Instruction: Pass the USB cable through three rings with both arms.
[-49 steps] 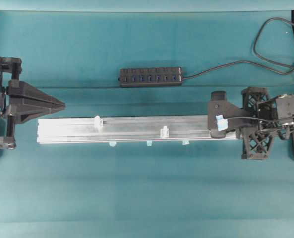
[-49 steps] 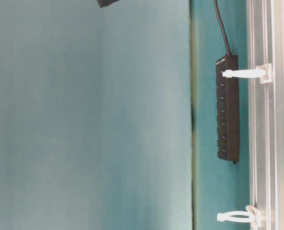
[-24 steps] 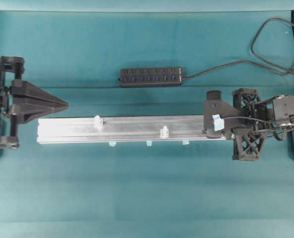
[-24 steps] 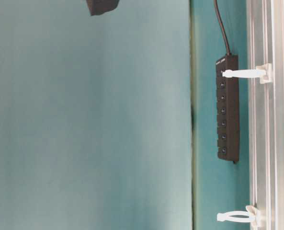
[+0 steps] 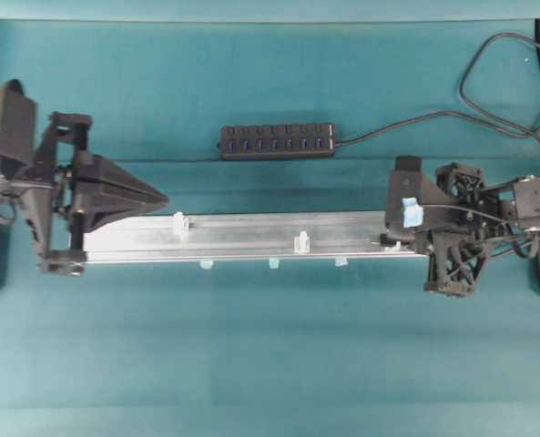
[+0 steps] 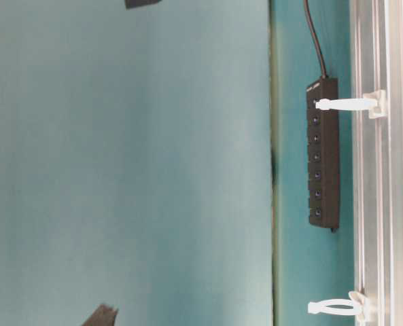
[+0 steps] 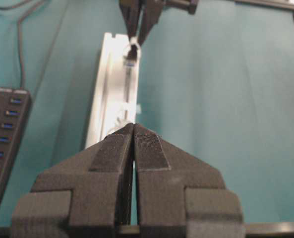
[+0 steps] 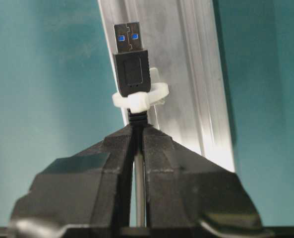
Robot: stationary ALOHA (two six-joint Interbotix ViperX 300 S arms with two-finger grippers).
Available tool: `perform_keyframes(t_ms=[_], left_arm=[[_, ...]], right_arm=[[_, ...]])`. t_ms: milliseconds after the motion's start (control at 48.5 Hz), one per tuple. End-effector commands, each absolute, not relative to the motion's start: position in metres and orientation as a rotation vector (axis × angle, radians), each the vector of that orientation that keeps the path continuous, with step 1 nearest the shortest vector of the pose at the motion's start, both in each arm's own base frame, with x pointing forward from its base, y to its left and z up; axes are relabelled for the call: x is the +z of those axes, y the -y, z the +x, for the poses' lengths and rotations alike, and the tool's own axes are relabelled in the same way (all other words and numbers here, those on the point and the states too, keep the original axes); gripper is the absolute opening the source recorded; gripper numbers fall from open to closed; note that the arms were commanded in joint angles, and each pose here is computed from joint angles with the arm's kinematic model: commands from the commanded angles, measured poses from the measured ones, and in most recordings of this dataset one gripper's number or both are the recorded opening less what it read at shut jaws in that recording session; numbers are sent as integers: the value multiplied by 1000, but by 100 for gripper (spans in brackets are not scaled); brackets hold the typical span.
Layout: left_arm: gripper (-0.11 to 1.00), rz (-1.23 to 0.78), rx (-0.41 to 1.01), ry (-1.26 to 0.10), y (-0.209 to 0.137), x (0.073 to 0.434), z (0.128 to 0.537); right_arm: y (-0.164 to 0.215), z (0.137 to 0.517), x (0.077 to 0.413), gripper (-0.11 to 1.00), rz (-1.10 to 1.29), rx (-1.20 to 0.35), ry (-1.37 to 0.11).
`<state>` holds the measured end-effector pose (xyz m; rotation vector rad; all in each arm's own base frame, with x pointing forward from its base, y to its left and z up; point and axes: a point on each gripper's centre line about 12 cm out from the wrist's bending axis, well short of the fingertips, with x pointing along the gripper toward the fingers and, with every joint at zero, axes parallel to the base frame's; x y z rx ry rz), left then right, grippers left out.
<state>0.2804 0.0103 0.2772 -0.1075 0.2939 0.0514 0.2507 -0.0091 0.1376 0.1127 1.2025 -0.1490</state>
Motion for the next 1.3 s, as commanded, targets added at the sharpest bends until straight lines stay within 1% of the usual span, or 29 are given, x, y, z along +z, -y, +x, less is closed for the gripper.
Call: perform_keyframes(t_ms=[0,62,124,186,350,392,412,433,495,536,660,866,1093,1278], left_arm=[[2,-104,50,-274,-11,287,293],[4,-108,52,-283,-11,285,298],[13,-110,54,-294,-12,284,305],[29,-111,55,-303,-12,282,311],[79,-101,55,-328,-13,279,335],[88,-100,58,-337,-15,277,342],[91,-101,61,-344,-16,275,346],[91,-101,65,-355,-17,271,351],[85,-103,73,-376,-21,264,364],[83,-105,83,-388,-24,260,372],[83,-108,98,-410,-33,251,402],[83,-105,99,-429,-37,235,449],[82,-103,99,-487,-38,203,469],[82,-102,99,-507,-39,185,479]], right_arm=[[9,253,142,-8,124,-152,-1173],[9,253,142,-8,121,-150,-1170],[9,254,143,-8,119,-147,-1160],[9,255,143,-8,118,-145,-1150],[9,255,141,-8,118,-143,-1137],[9,255,142,-8,120,-141,-1129],[9,255,141,-8,121,-142,-1126],[9,256,142,-8,121,-140,-1122],[9,257,142,-8,123,-139,-1108],[8,258,143,-8,122,-136,-1099],[8,258,142,-8,124,-135,-1095],[9,256,140,-8,125,-137,-1099],[8,257,140,-8,125,-133,-1084],[8,258,141,-8,125,-131,-1077]])
